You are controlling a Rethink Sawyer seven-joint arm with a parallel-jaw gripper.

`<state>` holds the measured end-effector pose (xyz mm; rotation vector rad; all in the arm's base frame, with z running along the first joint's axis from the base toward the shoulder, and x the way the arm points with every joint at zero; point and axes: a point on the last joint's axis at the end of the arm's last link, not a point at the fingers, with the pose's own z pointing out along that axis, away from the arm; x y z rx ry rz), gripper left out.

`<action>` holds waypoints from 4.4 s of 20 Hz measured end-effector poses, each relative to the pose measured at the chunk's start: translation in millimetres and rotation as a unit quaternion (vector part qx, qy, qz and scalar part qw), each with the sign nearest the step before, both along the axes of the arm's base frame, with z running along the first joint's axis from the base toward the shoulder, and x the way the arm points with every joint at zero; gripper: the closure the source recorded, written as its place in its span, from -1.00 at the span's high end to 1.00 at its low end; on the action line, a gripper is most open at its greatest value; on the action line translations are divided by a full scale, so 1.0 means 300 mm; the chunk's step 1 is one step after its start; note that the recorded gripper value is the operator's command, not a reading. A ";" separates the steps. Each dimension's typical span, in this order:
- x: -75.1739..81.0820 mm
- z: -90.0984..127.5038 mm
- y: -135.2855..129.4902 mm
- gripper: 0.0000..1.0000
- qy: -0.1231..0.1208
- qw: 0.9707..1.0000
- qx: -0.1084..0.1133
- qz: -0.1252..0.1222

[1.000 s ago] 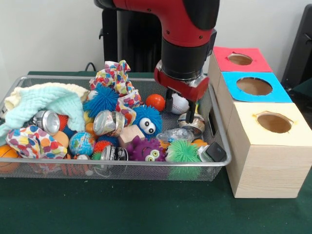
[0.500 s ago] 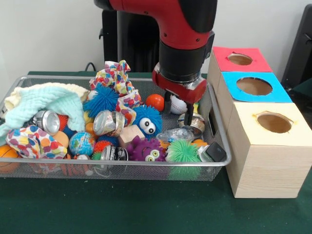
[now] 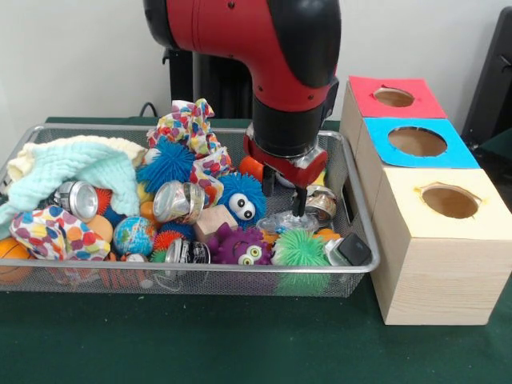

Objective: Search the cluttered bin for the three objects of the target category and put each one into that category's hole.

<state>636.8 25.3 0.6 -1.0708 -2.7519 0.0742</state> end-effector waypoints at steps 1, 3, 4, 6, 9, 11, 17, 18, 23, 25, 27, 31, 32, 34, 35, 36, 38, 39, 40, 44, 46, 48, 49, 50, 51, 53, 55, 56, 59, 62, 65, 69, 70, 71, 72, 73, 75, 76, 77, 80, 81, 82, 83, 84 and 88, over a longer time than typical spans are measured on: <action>-0.007 -0.012 0.001 1.00 0.003 1.000 0.001 0.000; -0.016 -0.026 0.002 1.00 0.007 1.000 0.001 0.000; -0.019 -0.033 0.003 1.00 0.009 1.000 0.001 0.000; -0.023 -0.040 0.004 1.00 0.011 1.000 0.002 0.000; -0.023 -0.041 0.005 1.00 0.011 1.000 0.002 0.000; -0.023 -0.041 0.006 1.00 0.011 1.000 0.002 -0.001; -0.013 -0.026 0.014 1.00 0.007 1.000 0.003 -0.001; -0.002 -0.010 0.018 1.00 0.002 1.000 0.004 -0.002; 0.023 0.030 0.025 1.00 -0.009 1.000 0.005 -0.005; 0.040 0.056 0.028 1.00 -0.016 1.000 0.005 -0.007; 0.045 0.065 0.030 1.00 -0.018 1.000 0.006 -0.008; 0.048 0.068 0.036 1.00 -0.019 1.000 0.007 -0.008; 0.048 0.068 0.037 1.00 -0.019 1.000 0.007 -0.008; 0.046 0.065 0.043 1.00 -0.019 1.000 0.007 -0.006; 0.045 0.062 0.047 1.00 -0.018 1.000 0.007 -0.005; 0.041 0.054 0.053 1.00 -0.016 1.000 0.007 -0.004; 0.036 0.043 0.057 1.00 -0.014 1.000 0.007 -0.003; 0.034 0.038 0.058 1.00 -0.013 1.000 0.007 -0.003; 0.030 0.029 0.059 1.00 -0.012 1.000 0.007 -0.003; 0.016 -0.020 0.058 1.00 -0.013 1.000 0.004 -0.003; 0.014 -0.031 0.058 1.00 -0.014 1.000 0.003 -0.002; 0.007 -0.057 0.057 1.00 -0.016 1.000 0.001 -0.002; 0.005 -0.062 0.057 1.00 -0.016 1.000 0.001 -0.002; 0.004 -0.065 0.057 1.00 -0.017 1.000 0.001 -0.002; 0.004 -0.068 0.057 1.00 -0.017 1.000 0.001 -0.002; 0.005 -0.067 0.057 1.00 -0.018 1.000 0.000 -0.002; 0.006 -0.065 0.057 1.00 -0.018 1.000 0.000 -0.002; 0.006 -0.064 0.057 1.00 -0.018 1.000 0.000 -0.002; 0.006 -0.064 0.056 1.00 -0.018 1.000 0.000 -0.002; 0.006 -0.064 0.056 1.00 -0.018 1.000 0.000 -0.002; 0.006 -0.064 0.056 1.00 -0.018 1.000 0.000 -0.002; 0.008 -0.069 0.056 1.00 -0.020 1.000 0.000 -0.002; 0.014 -0.075 0.054 1.00 -0.023 1.000 -0.002 -0.002; 0.018 -0.078 0.053 1.00 -0.025 1.000 -0.002 -0.001; 0.021 -0.080 0.052 1.00 -0.026 1.000 -0.002 -0.001; 0.024 -0.080 0.051 1.00 -0.026 1.000 -0.002 -0.001; 0.031 -0.081 0.049 1.00 -0.028 1.000 -0.002 -0.001; 0.037 -0.083 0.045 1.00 -0.029 1.000 -0.003 -0.002; 0.039 -0.083 0.044 1.00 -0.030 1.000 -0.003 -0.002; 0.052 -0.087 0.036 1.00 -0.032 0.999 -0.003 -0.003; 0.055 -0.087 0.033 1.00 -0.033 0.999 -0.003 -0.003; 0.060 -0.088 0.029 1.00 -0.034 0.999 -0.003 -0.004; 0.063 -0.089 0.025 1.00 -0.034 0.999 -0.003 -0.005; 0.065 -0.089 0.021 1.00 -0.035 0.999 -0.003 -0.006; 0.072 -0.090 0.010 -1.00 -0.031 0.999 0.000 -0.009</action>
